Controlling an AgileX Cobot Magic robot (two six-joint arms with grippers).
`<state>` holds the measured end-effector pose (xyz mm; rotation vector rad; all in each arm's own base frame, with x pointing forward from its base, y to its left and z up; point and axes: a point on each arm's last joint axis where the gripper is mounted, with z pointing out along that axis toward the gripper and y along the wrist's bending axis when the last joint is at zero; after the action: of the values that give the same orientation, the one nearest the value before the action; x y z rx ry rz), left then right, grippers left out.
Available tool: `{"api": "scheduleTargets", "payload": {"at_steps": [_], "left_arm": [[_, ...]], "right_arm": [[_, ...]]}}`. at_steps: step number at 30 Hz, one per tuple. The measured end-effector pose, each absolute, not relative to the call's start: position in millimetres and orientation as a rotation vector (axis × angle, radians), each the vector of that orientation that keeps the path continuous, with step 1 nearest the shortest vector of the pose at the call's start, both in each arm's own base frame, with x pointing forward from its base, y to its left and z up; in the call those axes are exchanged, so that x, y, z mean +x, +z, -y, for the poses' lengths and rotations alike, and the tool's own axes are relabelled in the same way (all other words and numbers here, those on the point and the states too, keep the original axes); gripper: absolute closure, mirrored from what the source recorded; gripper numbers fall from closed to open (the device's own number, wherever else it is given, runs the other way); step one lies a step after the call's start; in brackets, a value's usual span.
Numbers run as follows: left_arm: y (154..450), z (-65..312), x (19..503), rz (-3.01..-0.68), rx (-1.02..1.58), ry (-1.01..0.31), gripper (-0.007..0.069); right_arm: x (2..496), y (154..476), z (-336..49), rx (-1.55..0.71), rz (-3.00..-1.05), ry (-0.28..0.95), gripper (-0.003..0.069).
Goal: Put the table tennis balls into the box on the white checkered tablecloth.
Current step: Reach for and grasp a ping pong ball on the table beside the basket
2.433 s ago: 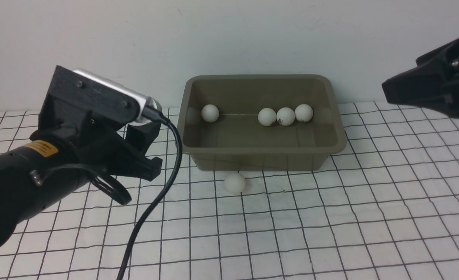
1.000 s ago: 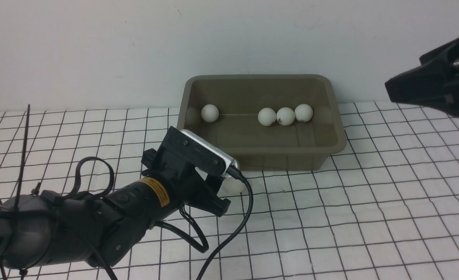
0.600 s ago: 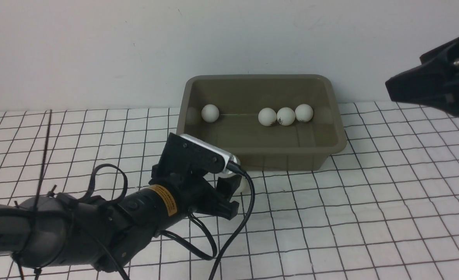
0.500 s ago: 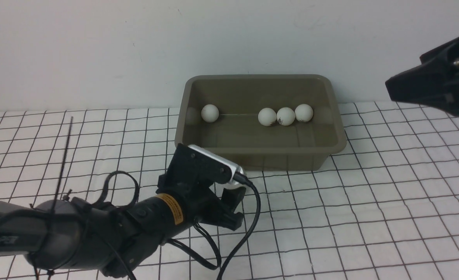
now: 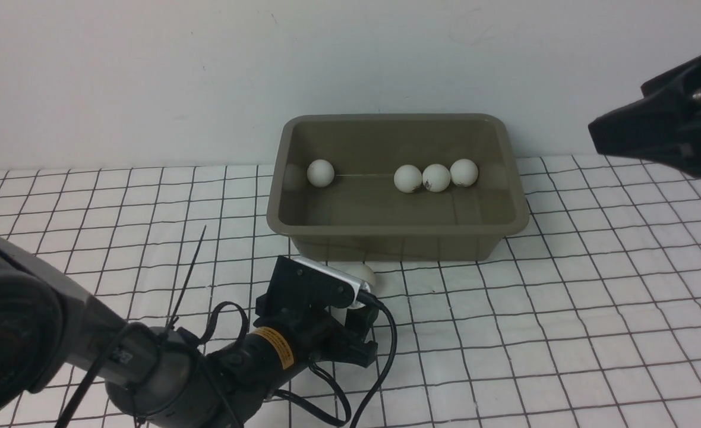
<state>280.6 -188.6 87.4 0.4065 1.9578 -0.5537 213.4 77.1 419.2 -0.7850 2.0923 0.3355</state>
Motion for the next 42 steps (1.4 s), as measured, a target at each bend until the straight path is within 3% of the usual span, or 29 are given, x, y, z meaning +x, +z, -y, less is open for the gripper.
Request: {"api": "scheduleTargets", "payload": {"at_steps": [36,42], "left_arm": [[85.0,198.0,303.9,-1.855,0.319,-0.557,0.0133],[84.7,195.3,305.5,-1.863,0.274,-0.54,0.0204]], "right_arm": [[212.8,419.8,-79.1,-0.801,-2.077,0.358,0.0164],[212.7,419.9,-79.2,-0.805,-2.074,0.358,0.0164]]}}
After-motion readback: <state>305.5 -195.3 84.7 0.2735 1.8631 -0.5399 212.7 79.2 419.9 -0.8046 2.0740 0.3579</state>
